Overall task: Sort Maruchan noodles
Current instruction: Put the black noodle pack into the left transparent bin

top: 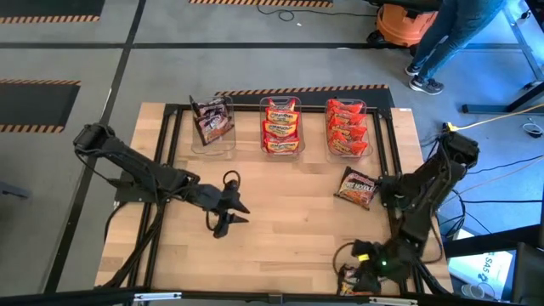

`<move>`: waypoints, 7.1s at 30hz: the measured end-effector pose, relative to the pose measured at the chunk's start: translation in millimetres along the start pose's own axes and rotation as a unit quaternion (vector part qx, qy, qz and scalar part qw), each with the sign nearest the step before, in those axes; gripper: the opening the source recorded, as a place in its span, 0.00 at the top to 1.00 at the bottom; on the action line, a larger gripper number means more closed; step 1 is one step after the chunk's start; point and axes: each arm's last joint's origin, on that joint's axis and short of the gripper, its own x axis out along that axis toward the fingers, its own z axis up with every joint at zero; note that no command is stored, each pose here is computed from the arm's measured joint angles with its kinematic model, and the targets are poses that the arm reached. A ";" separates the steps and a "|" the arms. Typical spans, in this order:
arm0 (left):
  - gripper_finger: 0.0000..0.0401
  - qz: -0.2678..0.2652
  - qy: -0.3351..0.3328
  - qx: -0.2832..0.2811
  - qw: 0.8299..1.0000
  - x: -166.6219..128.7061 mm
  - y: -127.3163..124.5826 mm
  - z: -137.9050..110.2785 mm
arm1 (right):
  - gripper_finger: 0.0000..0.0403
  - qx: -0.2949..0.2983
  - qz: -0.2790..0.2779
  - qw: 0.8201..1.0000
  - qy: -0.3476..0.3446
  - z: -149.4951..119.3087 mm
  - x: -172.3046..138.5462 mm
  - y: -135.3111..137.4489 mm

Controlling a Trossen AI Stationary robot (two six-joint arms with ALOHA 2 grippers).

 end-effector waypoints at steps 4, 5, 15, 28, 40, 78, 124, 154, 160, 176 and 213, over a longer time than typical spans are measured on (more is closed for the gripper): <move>0.67 0.009 -0.007 -0.019 1.000 2.0 -0.3 -14.9 | 0.20 0.071 -0.011 0.997 0.025 -23.0 3.8 -4.5; 0.67 0.012 -0.009 -0.022 1.000 2.1 -0.5 -16.7 | 0.20 0.088 -0.016 0.995 0.037 -27.9 5.1 -5.9; 0.67 0.032 -0.034 -0.030 0.998 2.1 -2.2 -21.2 | 0.20 0.092 -0.077 0.992 0.039 -25.3 35.5 -23.4; 0.67 0.014 -0.081 -0.034 0.996 30.2 -9.2 -23.8 | 0.20 -0.087 -0.120 0.974 -0.169 76.5 51.3 -32.2; 0.67 -0.024 -0.117 -0.112 0.986 93.6 -6.6 -58.3 | 0.20 -0.161 -0.206 0.931 -0.256 143.5 39.5 -48.8; 0.68 0.127 -0.056 -0.073 0.988 151.7 12.3 -11.1 | 0.20 -0.194 -0.214 0.939 -0.184 151.8 26.0 -52.8; 0.39 -0.020 0.062 -0.048 0.997 200.6 69.8 65.9 | 0.20 -0.326 -0.133 0.899 -0.261 51.4 108.6 -45.6; 0.59 -0.220 0.121 -0.194 0.948 240.3 83.8 29.2 | 0.20 -0.323 -0.161 0.891 -0.276 51.3 116.4 -56.4; 0.84 -0.216 0.119 -0.179 0.952 241.6 74.9 26.5 | 0.20 -0.323 -0.163 0.890 -0.279 51.4 116.3 -56.5; 0.98 -0.165 0.125 -0.101 0.973 198.1 44.8 58.9 | 0.20 -0.319 -0.157 0.890 -0.284 52.3 116.1 -55.0; 0.97 0.218 0.201 0.003 0.955 -120.2 178.3 98.0 | 0.20 -0.323 -0.253 0.870 -0.274 213.9 85.8 -98.7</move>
